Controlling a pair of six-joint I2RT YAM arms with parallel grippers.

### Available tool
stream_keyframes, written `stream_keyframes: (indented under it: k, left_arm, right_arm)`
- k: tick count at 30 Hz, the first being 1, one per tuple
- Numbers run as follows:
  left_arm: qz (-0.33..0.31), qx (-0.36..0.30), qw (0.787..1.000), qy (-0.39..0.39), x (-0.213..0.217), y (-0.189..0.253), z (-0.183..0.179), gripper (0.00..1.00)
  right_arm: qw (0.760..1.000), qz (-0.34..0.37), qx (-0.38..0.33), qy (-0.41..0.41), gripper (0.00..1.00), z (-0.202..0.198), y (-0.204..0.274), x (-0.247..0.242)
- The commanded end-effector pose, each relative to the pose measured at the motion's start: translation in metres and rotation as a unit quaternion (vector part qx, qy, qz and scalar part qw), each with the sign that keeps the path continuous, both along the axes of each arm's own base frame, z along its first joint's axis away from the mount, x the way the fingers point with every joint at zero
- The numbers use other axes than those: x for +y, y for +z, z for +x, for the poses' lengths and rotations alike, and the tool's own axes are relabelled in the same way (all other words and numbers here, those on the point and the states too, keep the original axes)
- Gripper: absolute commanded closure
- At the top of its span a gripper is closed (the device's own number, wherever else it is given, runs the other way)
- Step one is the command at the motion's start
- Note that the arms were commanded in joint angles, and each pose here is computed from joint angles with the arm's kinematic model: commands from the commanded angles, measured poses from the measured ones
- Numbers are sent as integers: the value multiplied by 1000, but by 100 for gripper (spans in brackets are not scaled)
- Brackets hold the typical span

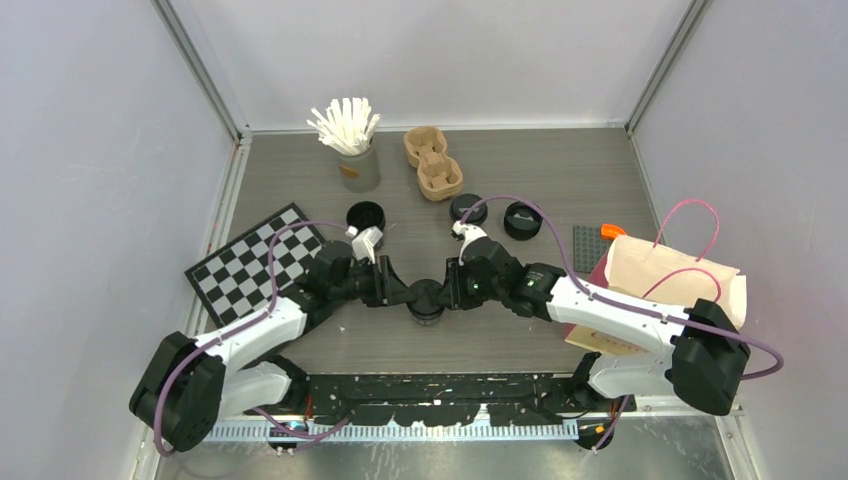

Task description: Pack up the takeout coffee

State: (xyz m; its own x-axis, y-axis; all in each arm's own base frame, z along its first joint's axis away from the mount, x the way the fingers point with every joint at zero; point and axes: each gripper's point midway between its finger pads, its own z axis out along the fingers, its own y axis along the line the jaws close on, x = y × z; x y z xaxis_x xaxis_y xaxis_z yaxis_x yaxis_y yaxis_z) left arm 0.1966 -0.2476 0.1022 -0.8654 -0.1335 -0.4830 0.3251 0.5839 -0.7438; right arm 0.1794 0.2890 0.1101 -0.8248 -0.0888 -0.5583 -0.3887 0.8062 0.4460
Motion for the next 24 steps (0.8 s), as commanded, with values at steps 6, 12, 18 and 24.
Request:
stream_keyframes:
  k: [6,12,18,24]
  left_arm:
    - [40,34,998,23,16,-33,-11,61]
    - [42,44,998,30,17,-24,-20,62]
    - [38,49,998,28,19,-18,-27,62]
    - [1,47,999,17,7,-12,-27,62]
  right_arm:
    - [987,-140,77,-12,72,-33,-84,-58]
    - [987,-145,75,-9,70,-32,-87,-58]
    - [991,-128,35,3,64,-13,-64,-44]
    - [993,-113,23,22,66,-3,-50,-31]
